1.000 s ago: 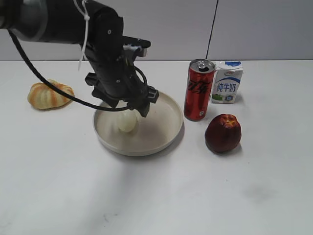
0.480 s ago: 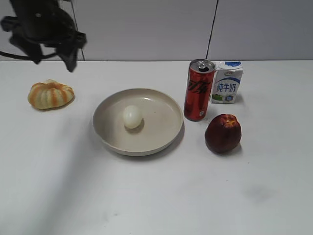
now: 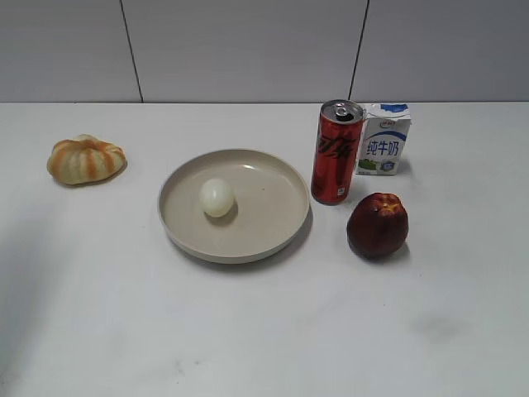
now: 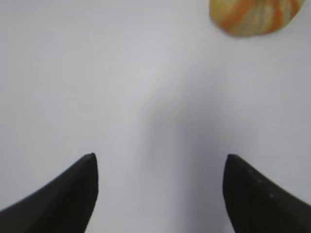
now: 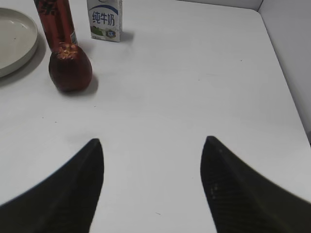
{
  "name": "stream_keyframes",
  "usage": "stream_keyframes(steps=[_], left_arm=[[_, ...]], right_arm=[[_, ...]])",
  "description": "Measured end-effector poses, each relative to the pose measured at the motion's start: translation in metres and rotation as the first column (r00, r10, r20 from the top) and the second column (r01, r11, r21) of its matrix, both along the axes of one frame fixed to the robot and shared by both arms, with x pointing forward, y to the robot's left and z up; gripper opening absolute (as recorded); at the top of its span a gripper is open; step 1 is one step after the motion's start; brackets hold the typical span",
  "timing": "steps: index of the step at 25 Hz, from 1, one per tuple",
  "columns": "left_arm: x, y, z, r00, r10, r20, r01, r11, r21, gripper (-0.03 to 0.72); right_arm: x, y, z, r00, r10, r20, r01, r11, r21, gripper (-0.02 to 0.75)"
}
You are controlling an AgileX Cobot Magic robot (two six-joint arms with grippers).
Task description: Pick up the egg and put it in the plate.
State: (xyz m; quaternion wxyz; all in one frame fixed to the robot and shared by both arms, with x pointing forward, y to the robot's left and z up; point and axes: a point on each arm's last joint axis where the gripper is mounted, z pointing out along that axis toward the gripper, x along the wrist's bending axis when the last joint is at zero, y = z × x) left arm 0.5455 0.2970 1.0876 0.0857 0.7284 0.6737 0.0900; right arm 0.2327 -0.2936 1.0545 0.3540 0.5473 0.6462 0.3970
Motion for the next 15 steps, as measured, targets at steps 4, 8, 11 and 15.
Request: stream_keyframes(steps=[4,8,11,15], left_arm=[[-0.065,0.001,0.001,1.0,-0.013,0.007,0.013,1.0,-0.007,0.589],[-0.126,0.0,-0.003,0.996,-0.012,0.085,0.014,1.0,-0.022,0.589],[-0.168,-0.002,-0.01,0.989,-0.007,0.144,0.015,0.998,-0.053,0.588],[-0.217,-0.002,-0.019,0.968,-0.006,0.252,0.022,0.998,-0.058,0.588]], right_arm=[[0.0,0.0,0.0,1.0,0.0,0.0,0.0,1.0,0.0,0.479],[0.0,0.0,0.0,1.0,0.0,0.0,0.0,1.0,0.0,0.479],[0.0,0.0,0.0,1.0,0.0,0.0,0.0,1.0,0.0,0.479],[0.0,0.0,0.0,1.0,0.0,0.0,0.0,1.0,0.0,0.479]])
